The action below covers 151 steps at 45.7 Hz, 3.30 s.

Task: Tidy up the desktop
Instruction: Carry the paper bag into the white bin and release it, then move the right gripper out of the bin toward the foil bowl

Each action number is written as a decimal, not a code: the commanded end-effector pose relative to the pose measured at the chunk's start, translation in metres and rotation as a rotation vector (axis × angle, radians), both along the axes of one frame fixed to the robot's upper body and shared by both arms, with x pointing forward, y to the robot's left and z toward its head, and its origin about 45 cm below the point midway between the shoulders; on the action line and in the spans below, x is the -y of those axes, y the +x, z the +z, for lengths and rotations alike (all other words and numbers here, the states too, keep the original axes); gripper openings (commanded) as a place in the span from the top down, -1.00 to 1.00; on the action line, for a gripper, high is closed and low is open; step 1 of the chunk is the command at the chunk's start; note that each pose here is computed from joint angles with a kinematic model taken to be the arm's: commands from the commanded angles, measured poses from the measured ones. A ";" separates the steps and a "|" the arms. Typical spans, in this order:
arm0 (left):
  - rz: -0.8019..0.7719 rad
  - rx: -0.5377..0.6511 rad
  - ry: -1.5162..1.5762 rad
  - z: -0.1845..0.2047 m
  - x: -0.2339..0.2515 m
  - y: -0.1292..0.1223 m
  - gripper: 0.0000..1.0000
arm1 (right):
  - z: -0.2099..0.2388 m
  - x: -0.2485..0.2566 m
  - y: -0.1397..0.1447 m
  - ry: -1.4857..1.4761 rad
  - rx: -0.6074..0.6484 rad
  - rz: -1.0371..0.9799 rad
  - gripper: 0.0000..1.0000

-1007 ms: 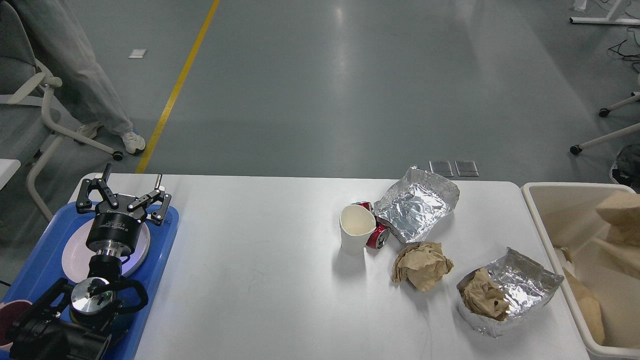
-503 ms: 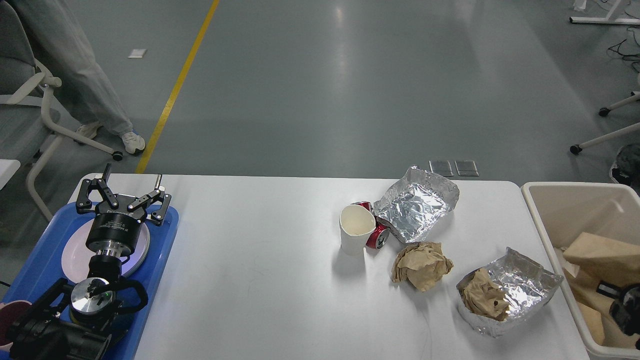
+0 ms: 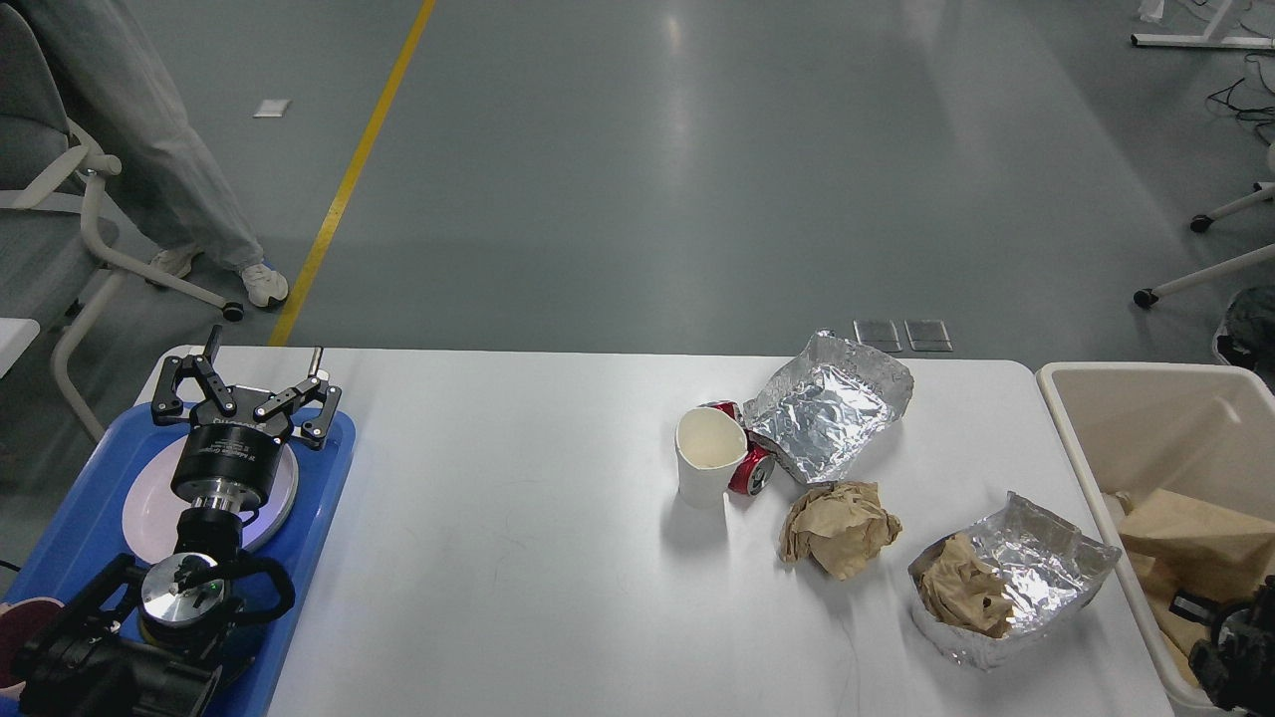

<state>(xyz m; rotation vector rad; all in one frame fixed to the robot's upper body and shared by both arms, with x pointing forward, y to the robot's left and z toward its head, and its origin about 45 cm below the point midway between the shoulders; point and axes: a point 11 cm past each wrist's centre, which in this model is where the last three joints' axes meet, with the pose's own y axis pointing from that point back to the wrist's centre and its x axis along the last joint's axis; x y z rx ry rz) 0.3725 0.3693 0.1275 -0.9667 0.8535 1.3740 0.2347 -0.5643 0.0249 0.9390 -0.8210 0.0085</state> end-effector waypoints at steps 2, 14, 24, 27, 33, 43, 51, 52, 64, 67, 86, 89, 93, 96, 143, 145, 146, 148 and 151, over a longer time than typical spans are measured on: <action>0.000 0.000 0.000 0.000 0.000 0.000 -0.92 | 0.004 0.002 0.004 -0.025 0.033 0.014 -0.95; 0.000 0.000 0.000 0.000 0.000 0.000 -0.92 | 0.005 0.003 0.004 -0.027 0.033 0.012 -1.00; 0.000 0.000 0.000 0.000 0.000 0.000 -0.92 | 0.008 0.006 0.006 -0.026 0.032 0.006 -1.00; 0.000 0.000 0.000 0.000 0.000 0.000 -0.92 | 0.016 0.007 0.015 -0.023 0.050 0.002 -1.00; 0.000 0.000 0.000 0.000 0.000 0.000 -0.92 | 0.037 0.029 0.012 -0.017 0.006 -0.042 -1.00; 0.000 0.000 0.000 0.000 0.000 0.000 -0.92 | 0.102 0.023 0.029 -0.013 -0.186 -0.174 -1.00; 0.000 0.000 0.000 0.000 0.000 0.000 -0.93 | 0.177 -0.028 0.080 0.048 -0.367 -0.062 -1.00; 0.000 0.000 0.000 0.000 0.000 0.000 -0.92 | 0.187 -0.034 0.085 0.061 -0.383 -0.046 -1.00; 0.000 0.000 0.000 0.000 0.000 0.000 -0.92 | 0.288 -0.160 0.126 0.081 -0.564 0.280 -1.00; 0.000 0.000 0.000 0.000 0.000 0.000 -0.92 | 0.312 -0.191 0.124 0.063 -0.568 0.355 -1.00; 0.000 0.000 0.000 0.000 0.000 0.000 -0.92 | 0.365 -0.285 0.084 0.306 -0.534 0.550 -1.00; 0.000 0.000 0.000 0.000 0.000 0.000 -0.93 | 0.364 -0.285 0.077 0.293 -0.557 0.548 -1.00; 0.000 0.000 0.000 0.000 0.000 0.000 -0.92 | 0.363 -0.284 0.076 0.286 -0.563 0.544 -1.00; -0.001 0.001 0.000 0.000 0.000 0.000 -0.92 | 0.363 -0.282 0.076 0.286 -0.554 0.540 -1.00; -0.001 0.001 0.000 0.000 0.000 0.000 -0.92 | 0.135 -0.186 0.045 0.528 -0.327 0.010 -1.00; -0.002 0.001 0.000 0.000 0.000 0.000 -0.92 | 0.125 -0.180 0.045 0.516 -0.314 0.000 -1.00; -0.001 0.001 0.001 0.000 0.000 0.000 -0.92 | 0.119 -0.179 0.044 0.517 -0.314 -0.005 -1.00; -0.001 0.001 0.000 0.000 0.000 0.000 -0.92 | 0.110 -0.181 0.043 0.535 -0.312 -0.011 -1.00; -0.001 0.001 0.000 0.000 0.000 0.000 -0.92 | 0.097 -0.185 0.041 0.564 -0.303 -0.026 -1.00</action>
